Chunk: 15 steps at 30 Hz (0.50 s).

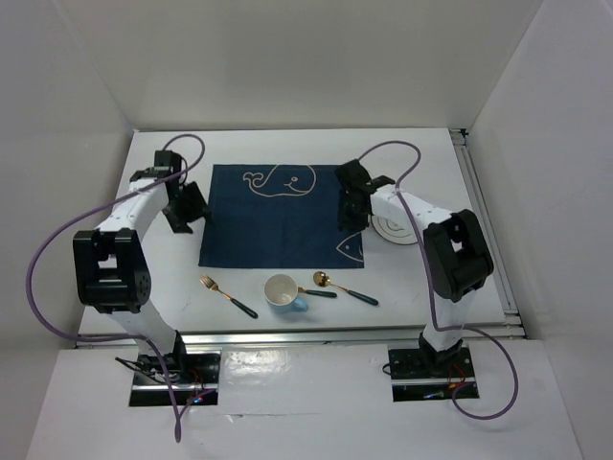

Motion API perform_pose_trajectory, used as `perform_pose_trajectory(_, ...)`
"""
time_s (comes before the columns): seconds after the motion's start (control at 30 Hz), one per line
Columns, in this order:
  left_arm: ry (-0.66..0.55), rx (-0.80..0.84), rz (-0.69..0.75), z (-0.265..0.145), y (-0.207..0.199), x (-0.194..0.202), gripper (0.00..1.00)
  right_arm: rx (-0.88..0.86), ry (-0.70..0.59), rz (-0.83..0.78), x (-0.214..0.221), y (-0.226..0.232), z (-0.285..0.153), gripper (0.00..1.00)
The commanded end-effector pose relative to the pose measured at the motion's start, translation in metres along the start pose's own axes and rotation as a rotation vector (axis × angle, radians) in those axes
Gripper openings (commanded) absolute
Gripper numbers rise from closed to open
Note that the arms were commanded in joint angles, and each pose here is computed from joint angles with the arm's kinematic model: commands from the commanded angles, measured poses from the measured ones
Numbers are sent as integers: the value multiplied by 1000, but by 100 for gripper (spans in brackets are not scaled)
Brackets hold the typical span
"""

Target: Set the dinner table for one person

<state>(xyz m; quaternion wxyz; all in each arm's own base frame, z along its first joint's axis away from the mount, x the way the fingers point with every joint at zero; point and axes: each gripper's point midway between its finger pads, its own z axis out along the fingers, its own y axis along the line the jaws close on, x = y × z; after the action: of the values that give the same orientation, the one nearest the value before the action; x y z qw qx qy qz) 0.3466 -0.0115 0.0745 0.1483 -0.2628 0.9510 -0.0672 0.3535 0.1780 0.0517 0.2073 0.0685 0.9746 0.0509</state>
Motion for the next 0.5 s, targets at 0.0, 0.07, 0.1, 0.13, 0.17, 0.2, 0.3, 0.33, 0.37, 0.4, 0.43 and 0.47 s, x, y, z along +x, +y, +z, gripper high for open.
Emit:
perform_pose_trajectory(0.0, -128, 35, 57, -41, -22, -35, 71, -84, -114, -29, -46, 32, -22, 40)
perform_pose_trajectory(0.07, -100, 41, 65, -29, -31, -40, 71, -92, -95, -40, -47, 42, -7, 43)
perform_pose_trajectory(0.1, -100, 60, 80, -28, -42, -43, 71, -99, -107, -47, -55, 48, -6, 43)
perform_pose_trajectory(0.13, -87, 58, 92, -22, -47, -42, 68, -96, -102, -48, -57, 50, -1, 43)
perform_pose_trajectory(0.17, -49, 38, 90, -5, -45, -40, 62, -84, -83, -50, -54, 50, 11, 43)
perform_pose_trajectory(0.2, -45, 40, 102, 0, -52, -42, 57, -83, -81, -51, -55, 51, 15, 43)
perform_pose_trajectory(0.3, 7, 19, 118, 26, -56, -35, 51, -83, -64, -53, -53, 53, 26, 44)
perform_pose_trajectory(0.33, 20, 11, 117, 32, -54, -33, 51, -81, -60, -53, -50, 51, 29, 44)
perform_pose_trajectory(0.37, 25, 12, 119, 37, -58, -30, 51, -65, -52, -55, -45, 47, 32, 44)
perform_pose_trajectory(0.4, 38, 8, 127, 41, -60, -26, 51, -64, -51, -55, -42, 46, 35, 44)
perform_pose_trajectory(0.43, 59, 0, 130, 47, -61, -18, 51, -49, -34, -49, -35, 37, 42, 44)
perform_pose_trajectory(0.47, 78, -12, 129, 53, -58, -13, 51, -40, -20, -51, -29, 33, 45, 44)
